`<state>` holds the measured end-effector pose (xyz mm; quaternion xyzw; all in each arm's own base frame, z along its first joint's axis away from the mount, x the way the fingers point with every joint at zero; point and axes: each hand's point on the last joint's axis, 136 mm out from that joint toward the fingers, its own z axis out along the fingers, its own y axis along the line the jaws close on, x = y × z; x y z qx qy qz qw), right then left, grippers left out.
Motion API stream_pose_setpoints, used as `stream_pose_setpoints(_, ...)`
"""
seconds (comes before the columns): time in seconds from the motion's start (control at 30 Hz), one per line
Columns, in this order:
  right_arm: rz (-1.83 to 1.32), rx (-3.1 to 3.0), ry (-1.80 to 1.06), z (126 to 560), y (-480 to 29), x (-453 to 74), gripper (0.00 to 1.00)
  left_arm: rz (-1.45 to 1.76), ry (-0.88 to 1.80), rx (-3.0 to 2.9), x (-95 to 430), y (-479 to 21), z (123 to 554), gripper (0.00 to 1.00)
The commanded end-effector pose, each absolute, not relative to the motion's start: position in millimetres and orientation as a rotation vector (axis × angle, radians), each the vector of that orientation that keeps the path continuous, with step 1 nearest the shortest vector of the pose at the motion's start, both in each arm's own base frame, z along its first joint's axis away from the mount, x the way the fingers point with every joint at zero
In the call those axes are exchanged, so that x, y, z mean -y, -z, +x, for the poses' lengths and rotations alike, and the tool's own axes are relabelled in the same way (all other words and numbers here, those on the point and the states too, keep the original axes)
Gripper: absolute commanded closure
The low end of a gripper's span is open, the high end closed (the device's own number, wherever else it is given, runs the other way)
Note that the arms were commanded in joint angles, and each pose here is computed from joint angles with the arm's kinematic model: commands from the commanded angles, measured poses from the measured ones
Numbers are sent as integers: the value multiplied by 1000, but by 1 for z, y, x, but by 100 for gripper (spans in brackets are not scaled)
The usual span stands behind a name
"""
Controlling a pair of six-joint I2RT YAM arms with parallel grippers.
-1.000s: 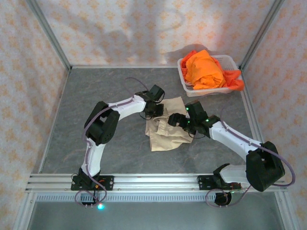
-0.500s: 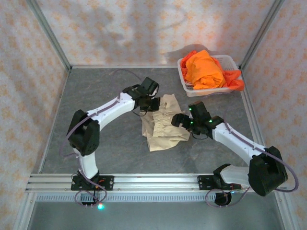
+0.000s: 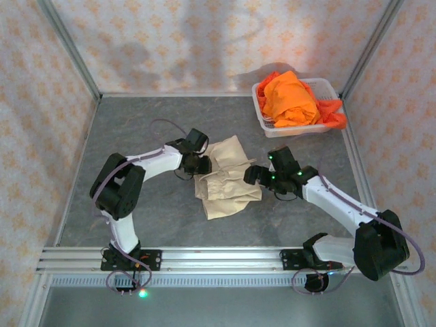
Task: Fold and stack the shorts
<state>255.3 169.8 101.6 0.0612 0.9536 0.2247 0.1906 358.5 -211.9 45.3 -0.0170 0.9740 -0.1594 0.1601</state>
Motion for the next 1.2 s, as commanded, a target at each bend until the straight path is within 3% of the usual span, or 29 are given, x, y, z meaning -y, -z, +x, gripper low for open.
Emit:
stream_pose_setpoints(0.0, 36, -2685, -599, 264, -114, -172, 0, -24, 493, -2623, 208, -101, 370, 46)
stream_pose_setpoints(0.07, -4, -2707, -594, 274, -116, -175, 1, -11, 544, -2545, 210, -135, 371, 29)
stream_pose_setpoints(0.23, -63, -2770, -614, 304, -107, -188, 8, 3, 591, -2378, 202, -197, 360, 1)
stream_pose_setpoints(0.47, -147, -2880, -540, 335, -76, -201, 23, 0, 597, -2253, 181, -226, 334, 0)
stream_pose_setpoints(0.8, -98, -2982, -494, 352, -31, -207, 44, -14, 566, -2245, 165, -220, 316, 0)
stream_pose_setpoints(0.9, -70, -2999, -401, 351, -21, -196, 63, -16, 565, -2244, 164, -221, 315, 0)
stream_pose_setpoints(1.03, -37, -2970, -138, 353, -22, -163, 96, -16, 561, -2230, 162, -225, 315, 0)
stream_pose_setpoints(1.07, -44, -2961, -62, 353, -25, -152, 100, -14, 562, -2226, 162, -226, 315, 0)
stream_pose_setpoints(1.17, -63, -2932, 123, 349, -40, -120, 100, -14, 553, -2221, 160, -227, 314, 0)
